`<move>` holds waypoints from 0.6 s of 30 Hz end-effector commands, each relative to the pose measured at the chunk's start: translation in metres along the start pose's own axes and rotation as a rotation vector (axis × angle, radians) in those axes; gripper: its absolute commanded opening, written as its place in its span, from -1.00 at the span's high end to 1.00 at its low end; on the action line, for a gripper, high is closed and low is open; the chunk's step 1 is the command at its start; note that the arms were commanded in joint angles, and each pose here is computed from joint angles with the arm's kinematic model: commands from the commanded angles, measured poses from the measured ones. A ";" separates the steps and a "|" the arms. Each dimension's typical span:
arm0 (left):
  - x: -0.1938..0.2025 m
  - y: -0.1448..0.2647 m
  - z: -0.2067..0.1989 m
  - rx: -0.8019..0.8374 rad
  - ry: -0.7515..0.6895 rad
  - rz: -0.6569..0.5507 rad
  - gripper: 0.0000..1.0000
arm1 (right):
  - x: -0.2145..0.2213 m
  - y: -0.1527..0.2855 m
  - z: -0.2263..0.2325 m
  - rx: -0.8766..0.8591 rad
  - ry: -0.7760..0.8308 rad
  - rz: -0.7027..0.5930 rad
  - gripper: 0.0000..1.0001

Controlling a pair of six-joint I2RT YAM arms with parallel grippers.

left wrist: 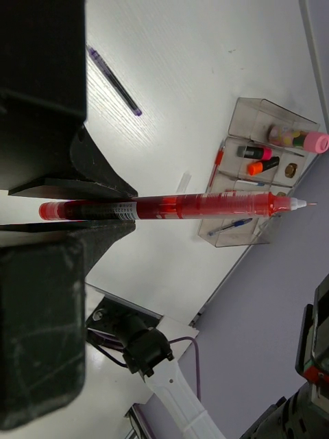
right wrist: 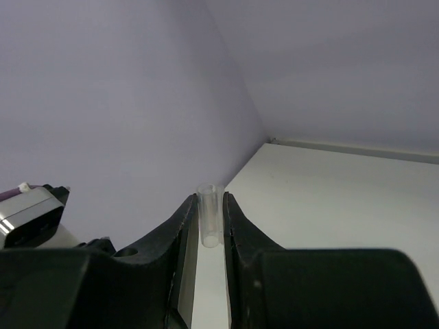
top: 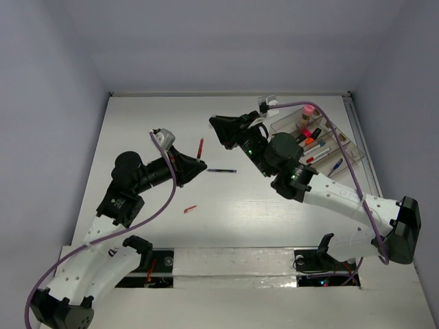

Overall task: Sort the stationery into containers
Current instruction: Close the pen cap on the pen.

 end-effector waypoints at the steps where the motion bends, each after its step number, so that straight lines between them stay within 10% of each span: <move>1: -0.009 0.000 0.002 -0.010 -0.032 -0.041 1.00 | -0.033 -0.005 0.028 -0.103 -0.041 -0.093 1.00; 18: -0.006 -0.002 0.008 -0.043 -0.026 -0.027 1.00 | -0.008 -0.010 0.038 -0.182 -0.089 -0.005 1.00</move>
Point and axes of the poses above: each gripper's point midway between its finger pads, its own y axis back along the fingers, its own z axis along the line the jaws close on, x = y × z, the point moved 3 cm from there along y, back along the fingers, and after that the axes turned 11 degrees about -y, right-handed, at the moved point
